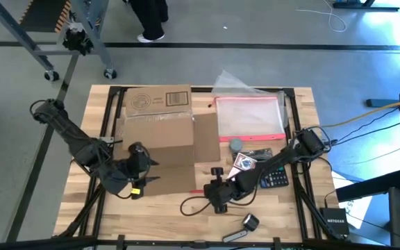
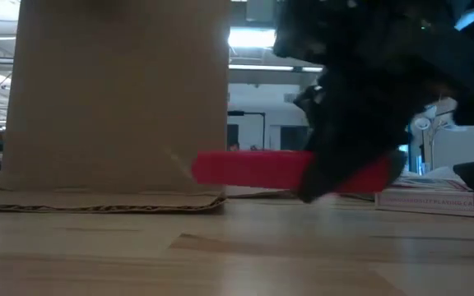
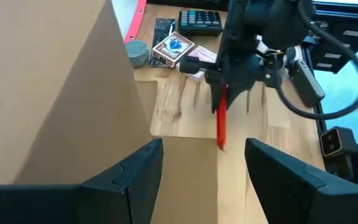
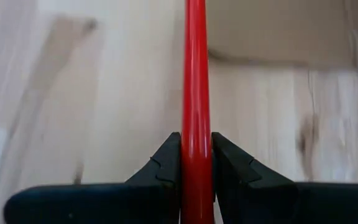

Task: Unpack boxes
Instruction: Break down box until it is fully flat

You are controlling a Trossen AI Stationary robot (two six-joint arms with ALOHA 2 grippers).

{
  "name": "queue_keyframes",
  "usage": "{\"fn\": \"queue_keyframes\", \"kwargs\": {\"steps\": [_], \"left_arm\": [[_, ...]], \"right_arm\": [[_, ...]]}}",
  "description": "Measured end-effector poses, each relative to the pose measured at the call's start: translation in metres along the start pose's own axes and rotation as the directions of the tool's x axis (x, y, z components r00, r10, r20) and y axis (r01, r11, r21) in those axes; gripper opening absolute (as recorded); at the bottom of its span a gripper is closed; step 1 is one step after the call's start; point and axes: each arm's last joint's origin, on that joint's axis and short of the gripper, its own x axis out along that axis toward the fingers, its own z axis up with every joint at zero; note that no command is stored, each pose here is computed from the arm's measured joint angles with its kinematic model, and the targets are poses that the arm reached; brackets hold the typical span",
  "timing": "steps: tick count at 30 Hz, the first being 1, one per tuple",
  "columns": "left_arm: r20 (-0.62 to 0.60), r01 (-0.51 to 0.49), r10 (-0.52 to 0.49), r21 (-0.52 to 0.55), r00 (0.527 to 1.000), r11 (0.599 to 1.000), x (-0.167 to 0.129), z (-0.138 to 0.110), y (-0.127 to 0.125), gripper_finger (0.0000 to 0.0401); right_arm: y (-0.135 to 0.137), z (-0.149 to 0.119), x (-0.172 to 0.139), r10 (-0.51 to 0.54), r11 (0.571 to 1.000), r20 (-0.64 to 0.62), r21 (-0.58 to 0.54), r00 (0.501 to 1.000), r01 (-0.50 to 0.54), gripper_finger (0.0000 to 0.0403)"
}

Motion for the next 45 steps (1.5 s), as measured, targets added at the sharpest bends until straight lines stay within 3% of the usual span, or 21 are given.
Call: {"fn": "queue_keyframes", "kwargs": {"steps": [6,9,19,25,30,35,39,45], "left_arm": [[0.001,-0.002,0.002,0.006,1.0,1.0,-0.001,-0.001,-0.001,0.0219],[-0.003,-0.007,0.007,0.011,1.0,1.0,-0.001,-0.001,0.0,0.0219],[-0.009,-0.012,0.012,0.017,1.0,1.0,-0.001,-0.002,0.001,0.0219],[0.02,-0.004,0.004,-0.003,1.0,1.0,-0.009,0.004,0.007,0.0219],[0.075,-0.055,0.057,-0.024,0.996,0.998,-0.021,0.009,0.023,0.0219],[0.077,-0.105,0.117,-0.142,0.99,0.984,-0.038,0.009,0.05,0.0219],[0.077,-0.136,0.157,-0.232,0.985,0.963,-0.054,0.008,0.076,0.0219],[-0.023,-0.244,0.246,-0.237,0.969,0.94,-0.061,-0.005,0.094,0.0219]], "right_arm": [[0.006,-0.014,-0.004,-0.02,0.999,-0.106,0.033,0.994,0.023,0.006],[0.004,-0.02,-0.003,-0.026,0.993,-0.127,0.111,0.992,0.041,0.0067],[0.0,-0.018,-0.02,0.027,0.983,-0.186,0.181,0.982,0.008,0.0194],[-0.008,0.004,-0.07,0.043,0.98,-0.043,0.195,0.998,-0.034,0.0229],[-0.015,0.022,-0.097,-0.023,0.983,0.165,0.185,0.986,-0.008,0.0232],[-0.018,0.035,-0.101,-0.115,0.981,0.302,0.184,0.946,0.061,0.0232],[-0.032,0.043,-0.1,-0.25,0.952,0.352,0.259,0.902,0.162,0.0232],[-0.052,0.058,-0.099,-0.316,0.928,0.423,0.324,0.85,0.184,0.0232]]}}
